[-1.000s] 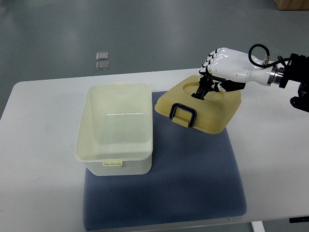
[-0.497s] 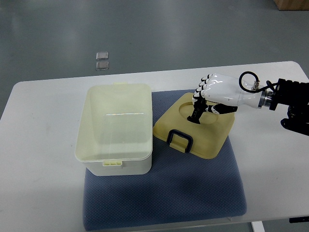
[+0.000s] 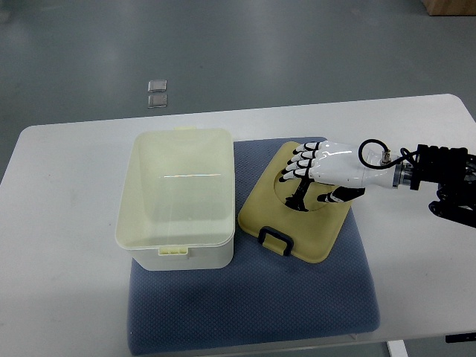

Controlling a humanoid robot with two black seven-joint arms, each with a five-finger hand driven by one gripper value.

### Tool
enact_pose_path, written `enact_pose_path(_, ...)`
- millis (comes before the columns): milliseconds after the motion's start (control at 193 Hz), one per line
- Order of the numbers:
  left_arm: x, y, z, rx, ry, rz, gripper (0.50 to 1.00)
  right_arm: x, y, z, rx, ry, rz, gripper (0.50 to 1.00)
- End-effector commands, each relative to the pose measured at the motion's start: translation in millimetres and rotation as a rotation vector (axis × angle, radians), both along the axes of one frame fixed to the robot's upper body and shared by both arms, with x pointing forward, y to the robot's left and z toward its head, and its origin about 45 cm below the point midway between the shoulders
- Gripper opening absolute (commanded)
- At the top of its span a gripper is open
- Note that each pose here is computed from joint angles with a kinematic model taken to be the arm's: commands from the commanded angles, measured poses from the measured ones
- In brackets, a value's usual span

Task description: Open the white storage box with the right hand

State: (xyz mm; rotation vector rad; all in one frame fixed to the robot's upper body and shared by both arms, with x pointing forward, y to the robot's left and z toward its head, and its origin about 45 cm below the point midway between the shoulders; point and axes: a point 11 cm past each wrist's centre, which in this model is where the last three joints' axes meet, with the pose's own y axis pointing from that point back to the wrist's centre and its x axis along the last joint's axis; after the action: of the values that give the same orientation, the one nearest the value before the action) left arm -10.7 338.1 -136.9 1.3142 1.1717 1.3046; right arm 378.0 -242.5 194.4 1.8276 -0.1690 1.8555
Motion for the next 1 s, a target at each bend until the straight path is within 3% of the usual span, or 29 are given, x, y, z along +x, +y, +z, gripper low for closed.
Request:
enact_pose_path(0,0.7,0,0,0.0,-0.001,0.0,1.0,8.2,-3,10,-0.004,-0.022,-0.013,0.825)
enact_pose_path(285,-0.2,0,0,0.0,0.0,0.0,1.0,46.5,6,78,0.121,-0.117,-0.09,0.823)
enact_pose_path(477,-0.2,0,0,0.0,0.0,0.0,1.0,75.2,13,140,0.296,-0.004,-0.2,0.823)
enact_pose_path(736,-0.2,0,0,0.0,0.0,0.0,1.0,84.3,11,187,0.971,0.53,-0.228,0.825)
enact_pose_path(839,-0.2,0,0,0.0,0.0,0.0,1.0,97.8,0,171,1.22,0.766,-0.404,0.825)
enact_pose_path(995,-0.2,0,0,0.0,0.0,0.0,1.0,101.2,-12,129,1.433,1.05,-0.558,0.827)
